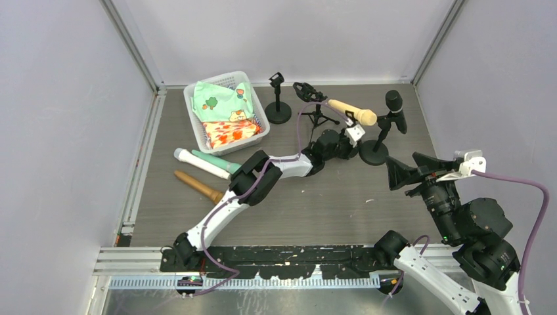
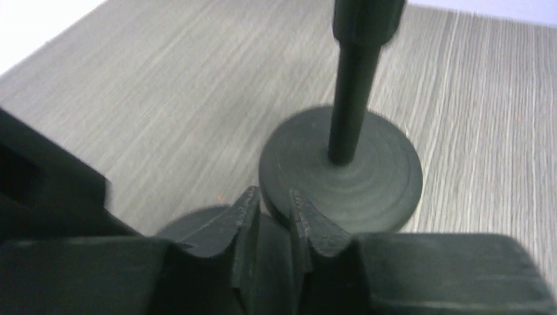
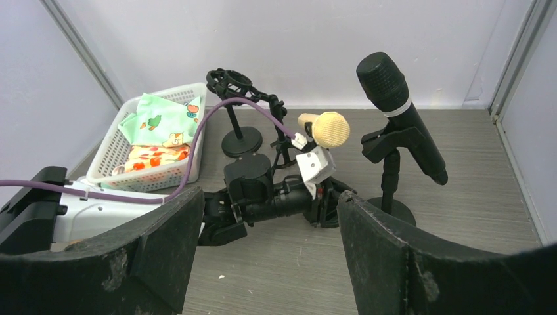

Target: Attach the microphones to the stand

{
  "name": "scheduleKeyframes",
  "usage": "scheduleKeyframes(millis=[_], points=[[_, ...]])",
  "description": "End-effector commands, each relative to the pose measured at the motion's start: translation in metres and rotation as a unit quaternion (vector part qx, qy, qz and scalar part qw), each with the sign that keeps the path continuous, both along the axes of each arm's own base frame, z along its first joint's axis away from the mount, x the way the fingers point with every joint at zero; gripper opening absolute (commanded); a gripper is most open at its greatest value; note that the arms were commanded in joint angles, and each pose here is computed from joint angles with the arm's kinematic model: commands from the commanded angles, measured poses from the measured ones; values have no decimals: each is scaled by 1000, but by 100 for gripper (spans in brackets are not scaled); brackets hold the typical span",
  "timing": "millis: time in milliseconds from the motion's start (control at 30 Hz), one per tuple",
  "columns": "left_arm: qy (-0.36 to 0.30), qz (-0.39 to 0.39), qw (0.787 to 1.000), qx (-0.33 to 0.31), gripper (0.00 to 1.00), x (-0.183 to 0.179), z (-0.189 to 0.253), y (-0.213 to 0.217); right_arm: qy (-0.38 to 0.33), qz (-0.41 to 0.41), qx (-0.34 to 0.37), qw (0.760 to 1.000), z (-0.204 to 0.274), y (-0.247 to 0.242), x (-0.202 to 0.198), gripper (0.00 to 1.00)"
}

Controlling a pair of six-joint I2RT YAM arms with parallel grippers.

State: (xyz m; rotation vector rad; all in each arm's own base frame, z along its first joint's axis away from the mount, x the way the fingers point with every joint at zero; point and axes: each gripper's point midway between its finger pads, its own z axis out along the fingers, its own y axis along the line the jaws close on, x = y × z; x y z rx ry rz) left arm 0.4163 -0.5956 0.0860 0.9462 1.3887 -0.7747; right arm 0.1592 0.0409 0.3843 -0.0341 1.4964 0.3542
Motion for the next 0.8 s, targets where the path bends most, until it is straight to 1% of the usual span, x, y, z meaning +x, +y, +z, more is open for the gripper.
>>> scheduleKeyframes(millis=[0, 100, 167, 533, 767], points=[[-14, -11, 999, -32, 31, -9, 30, 8, -12, -10, 1, 1000, 7, -6, -1, 79], [-12, -5, 999, -32, 49, -15, 29, 19, -12, -8, 1, 1000, 8, -4, 0, 79], [-13, 3, 999, -33, 53, -17, 30, 26, -12, -8, 0, 1000, 7, -3, 1, 79], [15, 71, 997, -15, 54, -21, 23, 68, -9, -6, -3, 1000, 5, -1, 2, 79], [43, 91, 994, 31, 54, -27, 10, 86, -8, -4, -4, 1000, 3, 0, 3, 79]])
